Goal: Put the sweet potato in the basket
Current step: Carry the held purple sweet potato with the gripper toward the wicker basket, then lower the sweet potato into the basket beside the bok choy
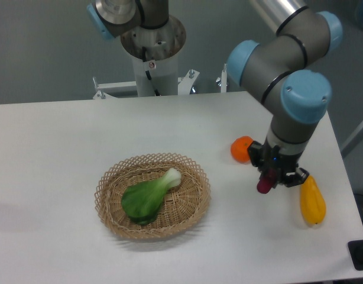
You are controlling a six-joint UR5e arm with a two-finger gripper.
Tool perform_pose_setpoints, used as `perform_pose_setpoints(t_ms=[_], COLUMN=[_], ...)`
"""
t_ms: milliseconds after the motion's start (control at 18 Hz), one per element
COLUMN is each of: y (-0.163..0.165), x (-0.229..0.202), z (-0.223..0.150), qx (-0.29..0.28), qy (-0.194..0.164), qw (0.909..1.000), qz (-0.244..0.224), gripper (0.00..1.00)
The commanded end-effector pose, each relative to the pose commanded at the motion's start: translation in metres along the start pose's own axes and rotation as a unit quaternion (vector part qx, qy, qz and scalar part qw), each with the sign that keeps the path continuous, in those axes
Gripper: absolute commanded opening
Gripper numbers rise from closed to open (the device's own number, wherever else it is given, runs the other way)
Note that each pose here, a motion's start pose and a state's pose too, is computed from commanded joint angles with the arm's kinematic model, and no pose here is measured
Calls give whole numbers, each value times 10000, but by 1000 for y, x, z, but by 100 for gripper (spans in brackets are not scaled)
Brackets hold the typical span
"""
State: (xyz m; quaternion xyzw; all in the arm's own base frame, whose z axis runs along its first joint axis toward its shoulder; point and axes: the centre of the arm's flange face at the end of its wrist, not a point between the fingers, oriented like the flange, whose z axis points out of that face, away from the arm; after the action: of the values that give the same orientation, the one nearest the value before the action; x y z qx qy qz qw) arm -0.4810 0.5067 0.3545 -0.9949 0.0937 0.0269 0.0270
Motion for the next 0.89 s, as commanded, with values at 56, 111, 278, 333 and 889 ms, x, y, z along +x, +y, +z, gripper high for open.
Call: perform_pose_setpoints(t_ms=[56, 111, 278, 333, 889], y=[-10, -20, -42, -44, -70], x=[7, 15, 39, 46, 93], z=[4, 7, 18, 25, 61], qx=[-22, -28, -74, -110, -173], qy=[25, 50, 151, 211, 326], qw=[10000, 9999, 9992, 9991, 9991], qz=[-39, -108, -356, -365, -200], gripper=[11, 11, 11, 11, 10])
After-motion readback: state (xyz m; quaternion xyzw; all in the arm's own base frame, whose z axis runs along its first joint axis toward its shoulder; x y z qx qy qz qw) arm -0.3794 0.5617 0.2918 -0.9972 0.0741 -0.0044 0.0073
